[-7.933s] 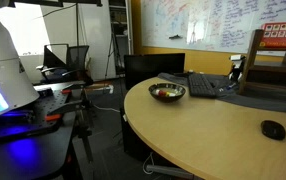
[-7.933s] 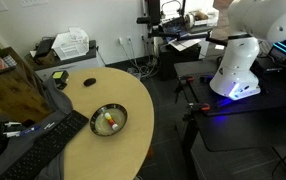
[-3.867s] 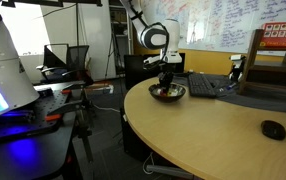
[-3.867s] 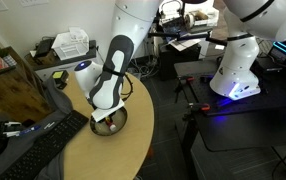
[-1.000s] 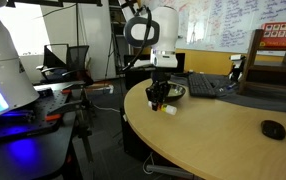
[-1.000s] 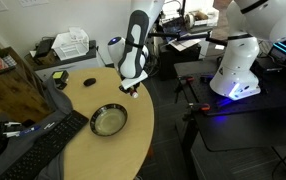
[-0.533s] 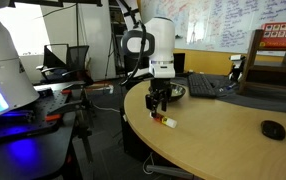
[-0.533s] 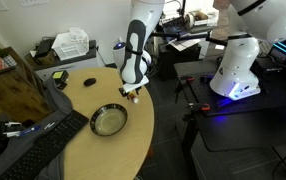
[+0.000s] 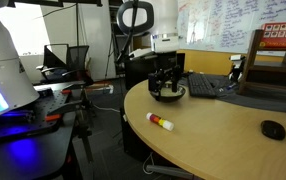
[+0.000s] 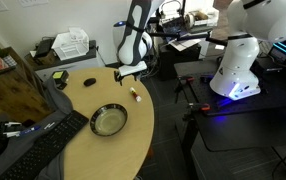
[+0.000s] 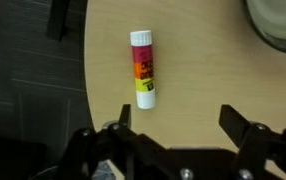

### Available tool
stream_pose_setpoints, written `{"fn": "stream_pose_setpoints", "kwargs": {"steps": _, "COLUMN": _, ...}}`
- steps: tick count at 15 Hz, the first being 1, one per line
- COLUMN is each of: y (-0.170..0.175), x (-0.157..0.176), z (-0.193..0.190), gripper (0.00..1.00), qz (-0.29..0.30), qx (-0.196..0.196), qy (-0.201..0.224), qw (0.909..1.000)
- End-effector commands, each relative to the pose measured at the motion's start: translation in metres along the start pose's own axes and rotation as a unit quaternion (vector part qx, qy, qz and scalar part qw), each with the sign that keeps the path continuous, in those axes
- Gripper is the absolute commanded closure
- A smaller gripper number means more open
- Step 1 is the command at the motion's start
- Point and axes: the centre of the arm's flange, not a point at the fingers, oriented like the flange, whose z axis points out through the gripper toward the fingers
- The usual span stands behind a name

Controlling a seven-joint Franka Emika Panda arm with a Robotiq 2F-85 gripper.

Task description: Take the paper glue out of the bowl and put it on the table

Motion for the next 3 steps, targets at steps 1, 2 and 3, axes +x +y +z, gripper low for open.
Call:
{"fn": "stream_pose_setpoints", "kwargs": {"steps": 1, "y": 0.020, "x": -0.012, "z": -0.045, "gripper": 0.00, "qz": 0.006, "qx": -0.016, "qy": -0.012, "qw": 0.9998}}
{"fn": "stream_pose_setpoints", "kwargs": {"steps": 2, "y": 0.026, "x": -0.014, "z": -0.052, "gripper": 0.00, "qz": 0.003, "qx": -0.022, "qy": -0.013, "qw": 0.9997}}
{"fn": "stream_pose_setpoints", "kwargs": {"steps": 3, "y": 0.029, "x": -0.016, "z": -0.058, "gripper": 0.00, "qz": -0.001, "qx": -0.020, "qy": -0.015, "qw": 0.9997}}
